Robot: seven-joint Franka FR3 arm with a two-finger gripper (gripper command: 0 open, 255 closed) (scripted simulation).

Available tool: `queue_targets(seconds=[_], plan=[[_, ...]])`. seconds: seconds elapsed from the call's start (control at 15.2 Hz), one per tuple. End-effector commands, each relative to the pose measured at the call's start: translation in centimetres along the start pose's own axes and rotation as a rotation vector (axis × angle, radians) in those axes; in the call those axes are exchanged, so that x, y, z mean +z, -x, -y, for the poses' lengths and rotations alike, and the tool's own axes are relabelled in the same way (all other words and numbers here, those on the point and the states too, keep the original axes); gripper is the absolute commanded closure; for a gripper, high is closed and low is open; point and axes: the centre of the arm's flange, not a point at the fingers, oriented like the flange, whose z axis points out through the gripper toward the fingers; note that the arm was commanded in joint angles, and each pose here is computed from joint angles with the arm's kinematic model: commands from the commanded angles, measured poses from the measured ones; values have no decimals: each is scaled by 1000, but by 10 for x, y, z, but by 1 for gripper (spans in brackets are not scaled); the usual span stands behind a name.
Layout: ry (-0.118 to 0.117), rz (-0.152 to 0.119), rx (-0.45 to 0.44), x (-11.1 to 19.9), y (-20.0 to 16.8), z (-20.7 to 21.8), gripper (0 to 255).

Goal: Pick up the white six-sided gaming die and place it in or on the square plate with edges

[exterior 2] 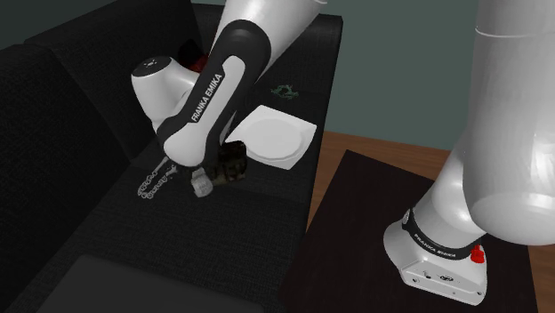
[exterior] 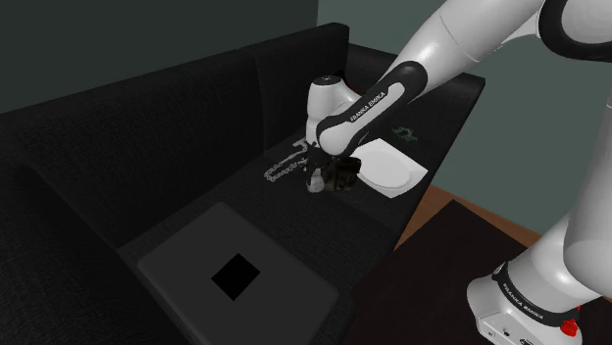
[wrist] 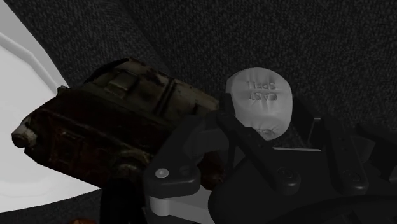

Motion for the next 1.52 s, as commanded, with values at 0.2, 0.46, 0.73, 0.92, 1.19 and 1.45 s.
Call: queue_targets(seconds=[0.2,0.46,0.73,0.92,1.19,1.45], plan=[[0,0,0,-27,0,0,255],[0,0,0,-48,0,-1,255],[0,0,0,-69,0,-1,255],[0,0,0,-76,-4,-27,255],[0,0,0,-82,-12,-79,255],[0,0,0,-87,-20,-131,255]])
